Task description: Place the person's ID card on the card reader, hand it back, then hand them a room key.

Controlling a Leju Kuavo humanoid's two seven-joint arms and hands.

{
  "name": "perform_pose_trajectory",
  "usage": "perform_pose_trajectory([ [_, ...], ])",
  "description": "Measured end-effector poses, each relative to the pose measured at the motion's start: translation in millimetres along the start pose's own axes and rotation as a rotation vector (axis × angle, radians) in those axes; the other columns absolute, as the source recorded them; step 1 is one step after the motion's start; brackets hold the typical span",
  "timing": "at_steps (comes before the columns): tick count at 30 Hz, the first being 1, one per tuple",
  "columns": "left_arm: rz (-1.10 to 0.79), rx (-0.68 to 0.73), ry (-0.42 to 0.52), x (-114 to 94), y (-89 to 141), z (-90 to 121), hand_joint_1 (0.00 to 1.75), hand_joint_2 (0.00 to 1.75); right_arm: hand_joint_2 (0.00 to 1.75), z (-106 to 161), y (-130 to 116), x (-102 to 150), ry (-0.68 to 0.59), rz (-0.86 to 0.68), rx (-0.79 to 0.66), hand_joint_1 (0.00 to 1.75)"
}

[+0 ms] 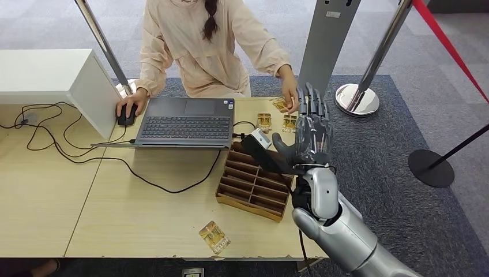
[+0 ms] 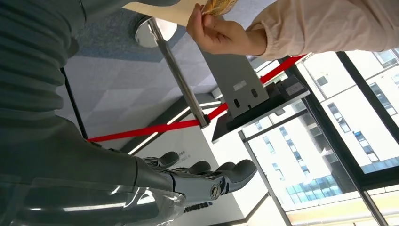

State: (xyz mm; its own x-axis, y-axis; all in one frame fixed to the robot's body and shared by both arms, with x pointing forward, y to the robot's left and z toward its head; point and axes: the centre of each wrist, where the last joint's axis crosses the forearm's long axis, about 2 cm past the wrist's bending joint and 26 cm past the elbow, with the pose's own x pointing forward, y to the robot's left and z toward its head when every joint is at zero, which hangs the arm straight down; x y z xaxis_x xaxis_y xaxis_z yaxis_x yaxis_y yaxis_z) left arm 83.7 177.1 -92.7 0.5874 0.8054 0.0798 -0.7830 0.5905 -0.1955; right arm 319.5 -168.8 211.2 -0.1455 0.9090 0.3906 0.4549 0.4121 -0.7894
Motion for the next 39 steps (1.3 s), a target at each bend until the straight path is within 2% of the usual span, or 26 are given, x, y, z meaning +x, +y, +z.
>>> perform_pose_trajectory([
  [5, 0.005, -0.015, -0.002, 0, 0, 0, 0.00, 0.00, 1.75, 23, 2, -10, 0.040, -0.102, -0.029, 0.00],
  [10, 0.013, -0.028, -0.088, 0, 1, 0, 0.00, 0.00, 1.75, 49, -3, -29, 0.048, -0.218, -0.027, 0.00],
  [16, 0.028, -0.041, -0.117, -1, 0, 0, 0.00, 0.00, 1.75, 70, -20, -49, 0.059, -0.427, -0.025, 0.00],
  [24, 0.063, -0.062, -0.130, -2, -1, 0, 0.00, 0.00, 1.75, 89, -39, -59, 0.126, -0.663, -0.025, 0.00],
  [34, 0.079, -0.098, -0.101, -2, -2, 0, 0.00, 0.00, 1.75, 104, -36, -77, 0.234, -0.798, 0.013, 0.00],
  [39, -0.022, -0.113, -0.081, -3, -6, 1, 0.00, 0.00, 1.75, 110, -24, -84, 0.275, -0.851, 0.041, 0.00],
])
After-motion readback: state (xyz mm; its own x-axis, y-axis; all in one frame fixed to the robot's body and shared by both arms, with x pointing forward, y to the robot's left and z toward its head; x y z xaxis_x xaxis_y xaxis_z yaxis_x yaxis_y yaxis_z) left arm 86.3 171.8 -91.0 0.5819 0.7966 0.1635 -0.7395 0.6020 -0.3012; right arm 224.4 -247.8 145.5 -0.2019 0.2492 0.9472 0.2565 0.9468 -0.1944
